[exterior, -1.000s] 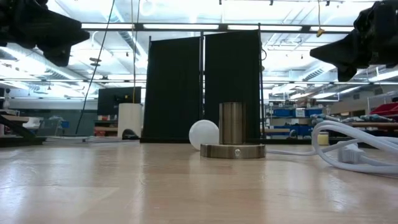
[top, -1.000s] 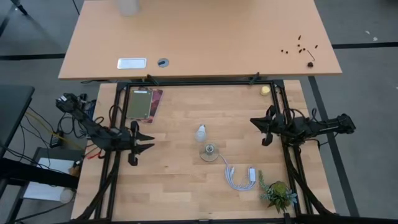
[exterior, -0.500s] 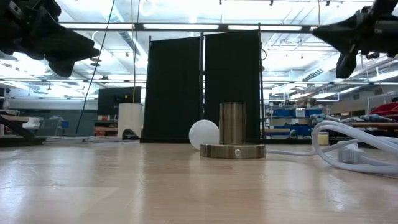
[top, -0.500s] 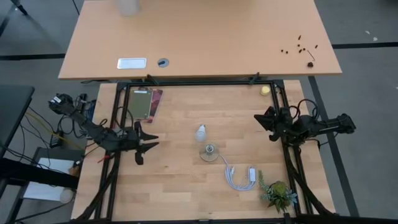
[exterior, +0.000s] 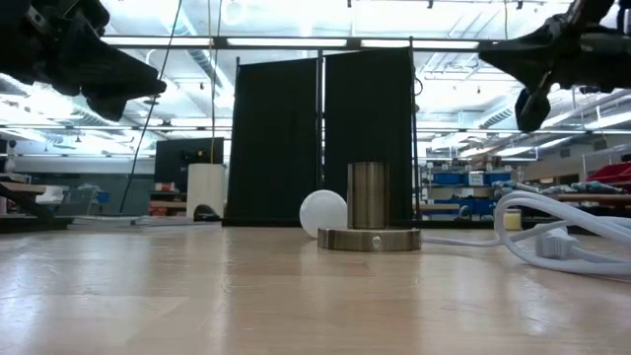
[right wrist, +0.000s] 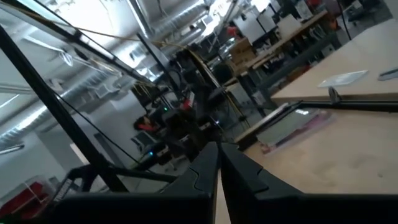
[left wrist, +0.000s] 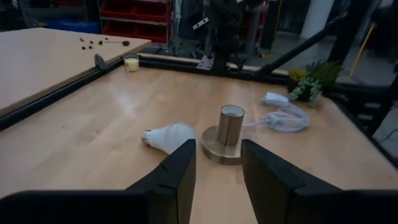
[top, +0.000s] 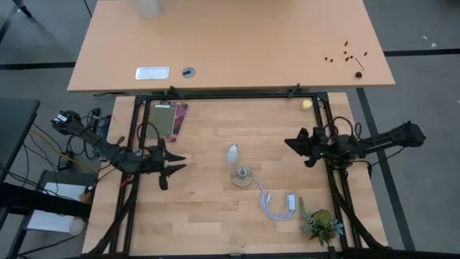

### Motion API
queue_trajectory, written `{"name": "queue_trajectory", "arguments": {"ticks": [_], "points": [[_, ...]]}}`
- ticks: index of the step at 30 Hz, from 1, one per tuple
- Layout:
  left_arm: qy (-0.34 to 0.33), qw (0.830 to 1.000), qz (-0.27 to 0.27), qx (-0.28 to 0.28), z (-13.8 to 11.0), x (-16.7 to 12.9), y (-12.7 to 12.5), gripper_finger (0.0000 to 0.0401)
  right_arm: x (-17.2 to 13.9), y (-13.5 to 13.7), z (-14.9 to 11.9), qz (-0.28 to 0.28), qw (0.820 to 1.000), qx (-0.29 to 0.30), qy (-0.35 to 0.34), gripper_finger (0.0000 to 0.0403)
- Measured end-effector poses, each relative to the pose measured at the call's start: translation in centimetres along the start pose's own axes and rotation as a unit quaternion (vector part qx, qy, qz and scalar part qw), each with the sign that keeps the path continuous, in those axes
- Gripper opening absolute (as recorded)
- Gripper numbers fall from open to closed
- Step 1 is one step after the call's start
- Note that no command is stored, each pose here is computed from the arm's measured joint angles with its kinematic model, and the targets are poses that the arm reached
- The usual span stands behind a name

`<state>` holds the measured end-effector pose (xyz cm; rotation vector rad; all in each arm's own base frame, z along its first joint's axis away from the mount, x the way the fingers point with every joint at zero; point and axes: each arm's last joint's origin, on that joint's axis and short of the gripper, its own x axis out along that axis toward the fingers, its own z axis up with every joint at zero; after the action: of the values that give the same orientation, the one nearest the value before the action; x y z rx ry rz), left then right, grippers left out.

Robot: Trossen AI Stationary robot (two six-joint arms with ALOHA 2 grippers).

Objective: Screw lightbulb
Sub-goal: Insert the white lightbulb into the desk lamp

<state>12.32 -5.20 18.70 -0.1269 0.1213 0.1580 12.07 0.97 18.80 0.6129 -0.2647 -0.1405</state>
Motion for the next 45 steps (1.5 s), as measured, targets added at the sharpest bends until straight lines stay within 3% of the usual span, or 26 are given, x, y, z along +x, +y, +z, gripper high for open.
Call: {"name": "queue_trajectory", "arguments": {"ticks": [6,10,18,24,31,38,45], "points": [[0.007,0.999,0.01,0.047,2.0,0.8,-0.8,0.0133,1.2,0.5,-0.1,0.009,1.0,-0.011,-0.015,0.0028],[0.004,0.998,0.028,0.055,3.1,1.5,-0.9,0.0133,2.1,0.5,0.1,-0.036,0.998,-0.052,-0.031,0.0028],[0.028,0.997,0.051,0.051,3.1,2.9,-0.6,0.0133,2.9,-0.1,-1.2,-0.082,0.997,0.004,-0.007,0.0028],[0.056,0.998,0.034,0.027,2.4,3.8,-0.4,0.0133,3.2,-0.2,-2.2,-0.068,0.997,0.008,0.037,0.0028],[0.078,0.995,0.062,0.023,2.0,4.7,0.3,0.0133,4.4,0.0,-1.6,-0.072,0.992,-0.093,0.037,0.0032],[0.135,0.984,0.104,0.05,3.0,7.0,0.2,0.0132,9.0,2.0,-1.4,-0.102,0.958,-0.235,0.127,0.0088],[0.168,0.975,0.11,0.096,2.2,9.5,-0.6,0.0154,12.8,3.9,-1.7,-0.132,0.9,-0.317,0.268,0.0165]]}}
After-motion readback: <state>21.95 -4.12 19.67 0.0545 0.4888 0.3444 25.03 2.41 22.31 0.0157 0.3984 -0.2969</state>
